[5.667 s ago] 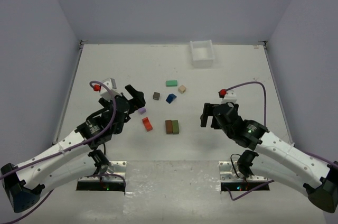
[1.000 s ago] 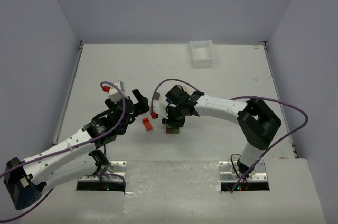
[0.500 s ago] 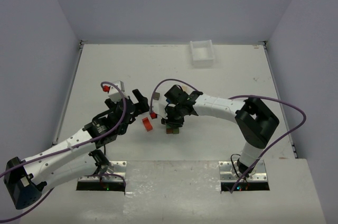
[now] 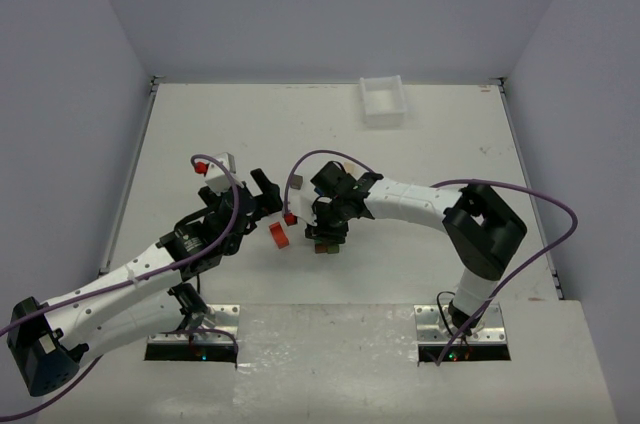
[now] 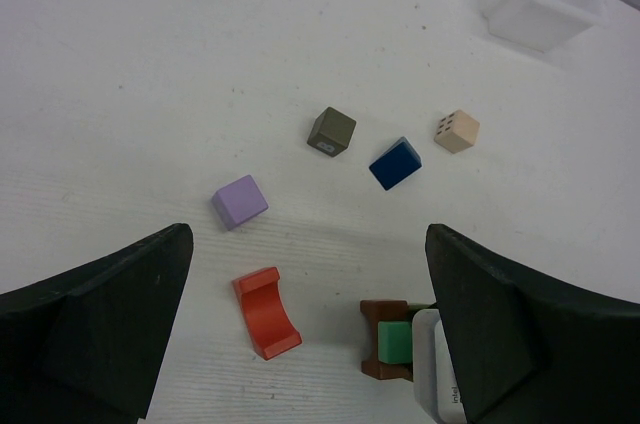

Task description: Build the wood block tower

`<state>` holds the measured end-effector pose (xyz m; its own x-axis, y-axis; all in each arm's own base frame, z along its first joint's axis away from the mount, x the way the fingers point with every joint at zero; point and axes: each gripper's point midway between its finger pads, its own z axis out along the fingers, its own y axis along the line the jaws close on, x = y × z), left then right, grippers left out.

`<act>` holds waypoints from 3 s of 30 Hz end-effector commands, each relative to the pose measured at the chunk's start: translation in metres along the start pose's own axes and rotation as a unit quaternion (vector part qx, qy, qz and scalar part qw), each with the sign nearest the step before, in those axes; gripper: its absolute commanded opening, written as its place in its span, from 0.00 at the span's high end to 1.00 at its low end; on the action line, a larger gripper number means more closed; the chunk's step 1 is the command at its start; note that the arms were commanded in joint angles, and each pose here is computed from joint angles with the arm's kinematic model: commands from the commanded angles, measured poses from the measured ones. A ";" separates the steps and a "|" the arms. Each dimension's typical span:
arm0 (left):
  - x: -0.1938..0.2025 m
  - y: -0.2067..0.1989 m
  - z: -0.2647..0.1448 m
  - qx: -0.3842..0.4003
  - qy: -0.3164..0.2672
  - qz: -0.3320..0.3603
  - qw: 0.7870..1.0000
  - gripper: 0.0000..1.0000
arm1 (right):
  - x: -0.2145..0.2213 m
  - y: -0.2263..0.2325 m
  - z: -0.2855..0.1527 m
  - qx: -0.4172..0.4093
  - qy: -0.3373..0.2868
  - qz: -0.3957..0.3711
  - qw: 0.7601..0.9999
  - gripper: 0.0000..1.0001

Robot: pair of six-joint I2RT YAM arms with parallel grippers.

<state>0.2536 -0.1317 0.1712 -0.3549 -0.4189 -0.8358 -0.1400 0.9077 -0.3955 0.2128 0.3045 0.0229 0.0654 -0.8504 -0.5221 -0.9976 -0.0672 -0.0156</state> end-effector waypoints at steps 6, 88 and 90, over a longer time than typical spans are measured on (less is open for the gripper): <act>-0.008 -0.005 0.001 0.007 -0.017 -0.011 1.000 0.00 | -0.017 -0.012 -0.005 0.015 -0.024 -0.003 1.000 0.47; -0.006 -0.005 0.001 0.012 -0.016 -0.005 1.000 0.00 | 0.019 -0.022 -0.016 0.153 -0.076 0.022 0.985 0.01; -0.006 -0.005 0.001 0.013 -0.016 -0.005 1.000 0.00 | 0.019 -0.022 -0.016 0.154 -0.075 0.023 0.985 0.01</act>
<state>0.2541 -0.1309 0.1713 -0.3455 -0.4126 -0.8428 -0.1313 0.9106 -0.3919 0.2233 0.2710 0.0155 0.0269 -0.7878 -0.6154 -0.9715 0.1245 -0.2019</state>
